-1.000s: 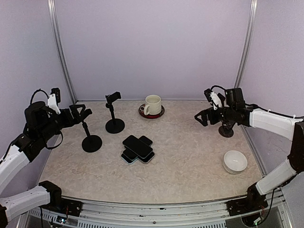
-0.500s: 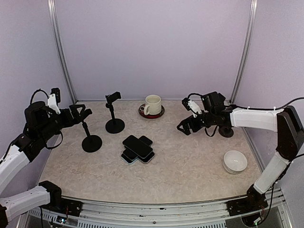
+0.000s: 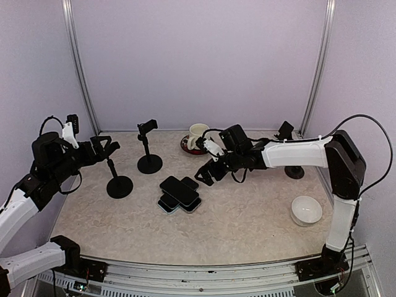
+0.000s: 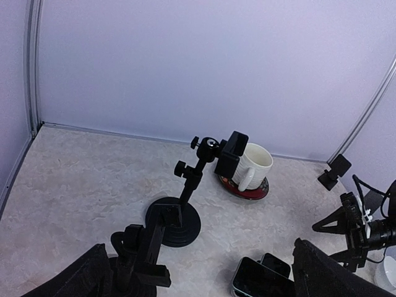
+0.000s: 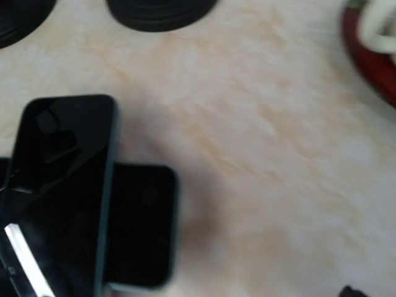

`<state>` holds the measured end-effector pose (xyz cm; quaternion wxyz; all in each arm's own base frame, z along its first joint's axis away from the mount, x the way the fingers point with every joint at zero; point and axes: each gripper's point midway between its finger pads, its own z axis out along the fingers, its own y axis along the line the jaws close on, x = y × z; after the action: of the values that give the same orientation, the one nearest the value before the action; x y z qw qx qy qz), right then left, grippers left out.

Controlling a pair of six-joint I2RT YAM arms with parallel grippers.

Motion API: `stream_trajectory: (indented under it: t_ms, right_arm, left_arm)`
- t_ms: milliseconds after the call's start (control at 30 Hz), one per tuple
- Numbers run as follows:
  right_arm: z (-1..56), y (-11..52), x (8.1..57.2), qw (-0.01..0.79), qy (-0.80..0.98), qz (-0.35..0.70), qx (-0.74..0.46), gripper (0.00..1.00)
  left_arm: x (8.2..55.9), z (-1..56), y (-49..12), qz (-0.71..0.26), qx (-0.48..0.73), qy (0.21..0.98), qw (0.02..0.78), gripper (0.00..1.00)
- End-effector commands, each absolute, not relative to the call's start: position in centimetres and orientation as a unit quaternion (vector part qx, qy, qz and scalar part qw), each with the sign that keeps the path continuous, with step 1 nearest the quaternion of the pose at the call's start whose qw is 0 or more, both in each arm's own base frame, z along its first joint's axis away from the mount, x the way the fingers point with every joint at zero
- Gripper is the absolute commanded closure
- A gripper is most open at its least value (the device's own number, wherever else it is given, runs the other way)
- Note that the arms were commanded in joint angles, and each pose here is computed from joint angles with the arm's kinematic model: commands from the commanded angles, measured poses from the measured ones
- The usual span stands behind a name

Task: Place the phone on the phone stand
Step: Pick up the phone.

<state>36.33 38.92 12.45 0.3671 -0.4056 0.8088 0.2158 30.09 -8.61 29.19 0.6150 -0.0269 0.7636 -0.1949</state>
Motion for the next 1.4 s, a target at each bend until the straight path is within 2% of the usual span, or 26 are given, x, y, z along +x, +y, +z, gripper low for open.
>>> stream_trajectory:
  t_ms: [0, 267, 467, 1367]
  right_arm:
    - [11.8, 41.7, 35.7, 0.359, 0.803, 0.223, -0.42, 0.0]
    - [10.7, 45.5, 34.9, 0.34, 0.801, 0.233, -0.434, 0.0]
    - [8.7, 47.3, 34.1, 0.324, 0.805, 0.199, -0.455, 0.0]
    - [5.6, 49.5, 31.4, 0.286, 0.802, 0.189, -0.49, 0.0]
  left_arm:
    - [30.0, 29.3, -8.4, -0.196, -0.03, 0.761, 0.617, 0.01]
    - [30.0, 29.3, -8.4, -0.197, -0.03, 0.762, 0.616, 0.01]
    - [30.0, 29.4, -8.3, -0.197, -0.032, 0.761, 0.618, 0.01]
    - [29.9, 29.6, -8.3, -0.199, -0.03, 0.759, 0.619, 0.01]
